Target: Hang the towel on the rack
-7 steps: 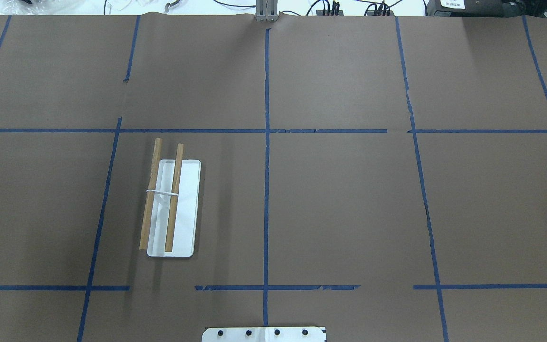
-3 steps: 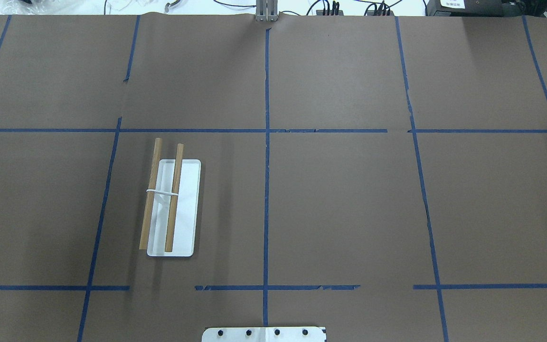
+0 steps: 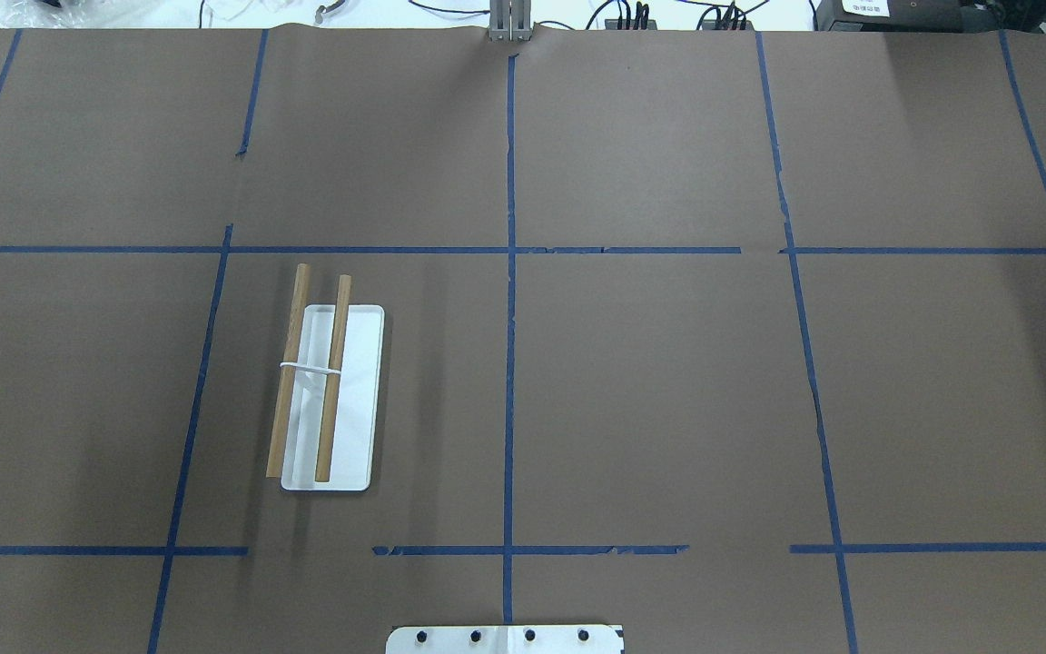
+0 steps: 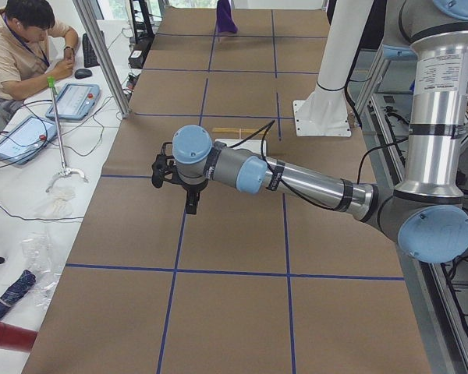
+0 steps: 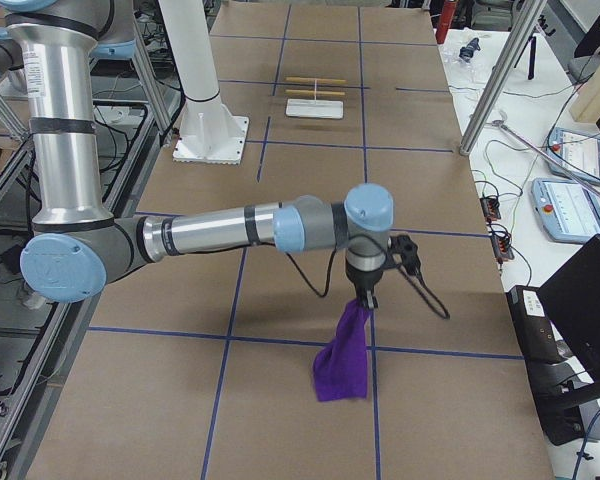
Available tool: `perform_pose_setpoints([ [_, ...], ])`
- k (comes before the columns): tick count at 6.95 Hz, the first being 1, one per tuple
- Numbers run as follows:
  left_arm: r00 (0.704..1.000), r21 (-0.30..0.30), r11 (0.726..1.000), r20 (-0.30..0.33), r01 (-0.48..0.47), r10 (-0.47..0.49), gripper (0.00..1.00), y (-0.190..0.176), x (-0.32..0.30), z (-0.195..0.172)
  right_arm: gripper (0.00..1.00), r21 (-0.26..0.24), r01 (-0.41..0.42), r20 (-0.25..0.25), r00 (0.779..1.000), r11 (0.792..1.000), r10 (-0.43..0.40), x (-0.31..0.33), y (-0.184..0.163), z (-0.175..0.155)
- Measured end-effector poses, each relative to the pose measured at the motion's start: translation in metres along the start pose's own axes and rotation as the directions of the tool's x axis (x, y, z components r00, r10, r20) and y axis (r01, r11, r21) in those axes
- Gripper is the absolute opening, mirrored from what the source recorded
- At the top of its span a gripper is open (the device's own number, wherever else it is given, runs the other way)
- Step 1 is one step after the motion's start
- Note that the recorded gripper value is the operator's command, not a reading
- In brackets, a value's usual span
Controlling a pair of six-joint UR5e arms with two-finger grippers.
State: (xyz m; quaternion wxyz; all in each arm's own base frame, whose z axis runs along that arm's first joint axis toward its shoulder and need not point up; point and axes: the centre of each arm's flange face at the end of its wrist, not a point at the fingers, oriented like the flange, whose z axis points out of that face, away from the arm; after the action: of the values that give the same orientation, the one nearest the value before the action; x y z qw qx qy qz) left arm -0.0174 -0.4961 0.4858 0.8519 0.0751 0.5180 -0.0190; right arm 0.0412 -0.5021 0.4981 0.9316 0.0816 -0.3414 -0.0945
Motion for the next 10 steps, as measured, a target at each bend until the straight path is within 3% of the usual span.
perform_pose_setpoints([
  [1, 0.998, -0.011, 1.000, -0.063, 0.027, -0.028, 1.00, 0.002, 0.025, 0.010, 0.00, -0.019, 0.024, 0.033, 0.999, 1.000, -0.023, -0.062, -0.006, -0.039],
  [2, 0.993, -0.016, 0.999, -0.111, 0.034, -0.036, 1.00, 0.005, 0.051, 0.020, 0.00, -0.033, 0.014, 0.109, 0.994, 0.999, -0.010, -0.112, -0.018, -0.062],
  [4, 0.982, -0.020, 0.999, -0.184, 0.049, -0.052, 1.00, -0.002, 0.114, 0.035, 0.00, -0.052, -0.080, 0.227, 0.970, 0.995, 0.090, -0.221, -0.051, -0.091],
  [6, 0.974, 0.004, 0.998, -0.216, 0.070, -0.068, 1.00, -0.036, 0.218, 0.052, 0.00, -0.102, -0.160, 0.284, 0.941, 0.982, 0.183, -0.331, -0.067, -0.106],
  [8, 0.973, 0.050, 0.998, -0.229, 0.036, -0.023, 1.00, -0.048, 0.319, 0.090, 0.00, -0.139, -0.200, 0.331, 0.914, 0.970, 0.236, -0.406, -0.067, -0.110],
  [9, 0.967, 0.028, 0.997, -0.247, 0.066, -0.057, 1.00, -0.045, 0.360, 0.110, 0.00, -0.149, -0.215, 0.359, 0.898, 0.965, 0.256, -0.433, -0.063, -0.108],
  [10, 0.950, -0.032, 0.987, -0.271, 0.155, -0.157, 1.00, -0.037, 0.397, 0.128, 0.00, -0.157, -0.225, 0.386, 0.882, 0.962, 0.270, -0.454, -0.061, -0.106],
])
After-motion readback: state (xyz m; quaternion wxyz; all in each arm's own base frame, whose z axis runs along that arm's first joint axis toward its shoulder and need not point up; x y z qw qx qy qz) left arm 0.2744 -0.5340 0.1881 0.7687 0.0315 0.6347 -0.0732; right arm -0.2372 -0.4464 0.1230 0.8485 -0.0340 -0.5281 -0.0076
